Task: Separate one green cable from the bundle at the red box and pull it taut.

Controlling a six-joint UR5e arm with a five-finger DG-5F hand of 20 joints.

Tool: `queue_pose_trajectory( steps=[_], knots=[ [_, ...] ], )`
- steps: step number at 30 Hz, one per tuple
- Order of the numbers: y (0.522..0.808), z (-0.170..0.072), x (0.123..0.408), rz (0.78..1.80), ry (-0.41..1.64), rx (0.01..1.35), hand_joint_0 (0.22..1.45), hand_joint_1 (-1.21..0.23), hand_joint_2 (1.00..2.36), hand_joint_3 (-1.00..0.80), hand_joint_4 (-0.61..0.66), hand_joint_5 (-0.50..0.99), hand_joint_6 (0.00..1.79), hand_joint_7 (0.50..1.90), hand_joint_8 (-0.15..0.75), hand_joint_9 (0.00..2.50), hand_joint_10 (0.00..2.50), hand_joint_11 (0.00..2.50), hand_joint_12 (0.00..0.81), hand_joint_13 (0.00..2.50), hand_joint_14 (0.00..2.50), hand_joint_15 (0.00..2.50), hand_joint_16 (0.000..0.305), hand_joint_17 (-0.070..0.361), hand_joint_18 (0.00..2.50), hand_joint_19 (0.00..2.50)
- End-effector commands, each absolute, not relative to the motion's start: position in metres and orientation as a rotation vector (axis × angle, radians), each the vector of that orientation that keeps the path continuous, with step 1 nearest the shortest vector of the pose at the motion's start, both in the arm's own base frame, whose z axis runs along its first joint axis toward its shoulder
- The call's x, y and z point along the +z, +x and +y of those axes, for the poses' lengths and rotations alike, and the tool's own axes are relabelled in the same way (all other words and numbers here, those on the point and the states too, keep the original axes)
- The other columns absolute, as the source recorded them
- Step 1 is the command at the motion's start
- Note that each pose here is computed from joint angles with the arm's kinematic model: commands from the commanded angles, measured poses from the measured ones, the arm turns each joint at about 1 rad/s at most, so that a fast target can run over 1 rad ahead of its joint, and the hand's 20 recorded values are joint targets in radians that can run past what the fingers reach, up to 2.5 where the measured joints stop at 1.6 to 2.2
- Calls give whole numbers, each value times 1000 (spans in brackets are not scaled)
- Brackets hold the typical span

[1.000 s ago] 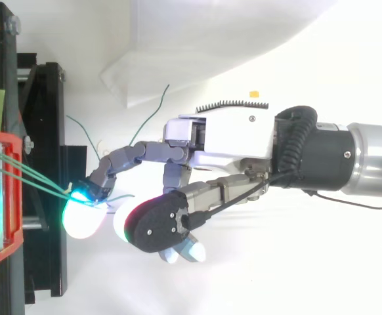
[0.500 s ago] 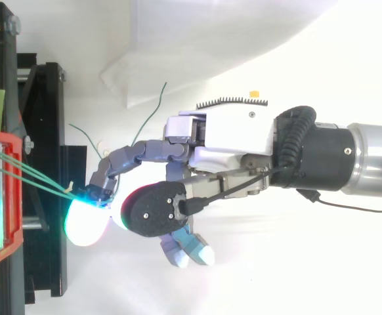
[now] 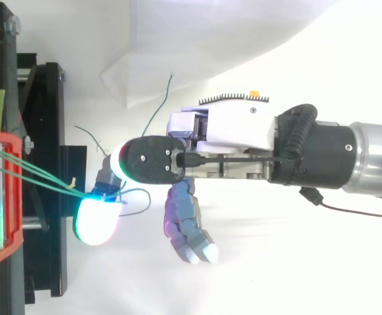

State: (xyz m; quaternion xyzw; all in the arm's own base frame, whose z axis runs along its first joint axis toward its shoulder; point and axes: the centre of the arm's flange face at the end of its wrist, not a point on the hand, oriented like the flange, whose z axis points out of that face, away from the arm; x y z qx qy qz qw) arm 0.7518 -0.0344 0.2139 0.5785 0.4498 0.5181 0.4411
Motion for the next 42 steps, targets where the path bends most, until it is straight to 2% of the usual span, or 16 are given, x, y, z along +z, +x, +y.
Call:
queue_pose_trajectory(
  steps=[1,8,17,21,26,36,42],
  knots=[
    [750,-36,213,1101,1471,1283,409,-140,1000,-500,348,68,505,910,243,1790,17,439,358,1513,20,711,64,144,1303,250],
    [745,-44,209,1053,1533,1213,423,-172,1000,-500,336,66,505,899,241,1777,17,432,350,1494,20,708,61,138,1253,271],
    [742,-45,207,977,1635,1277,455,-235,1000,-500,314,71,505,907,233,1782,17,435,336,1479,19,721,56,127,1189,319],
    [742,-44,208,976,1642,1279,503,-328,1000,-500,277,78,505,932,220,1796,21,469,310,1478,22,740,49,111,1133,372],
    [743,-39,209,983,1638,1284,595,-532,1000,-500,257,89,505,966,213,1821,20,489,285,1468,24,768,40,89,1065,464],
    [749,-37,224,980,1641,1291,612,-559,1000,-500,258,93,505,988,214,1847,23,497,280,1488,23,770,38,86,1076,478],
    [748,-36,231,1013,1671,1261,623,-559,1000,-500,260,94,505,988,215,1857,20,501,283,1491,22,775,38,86,1076,481]
  ],
)
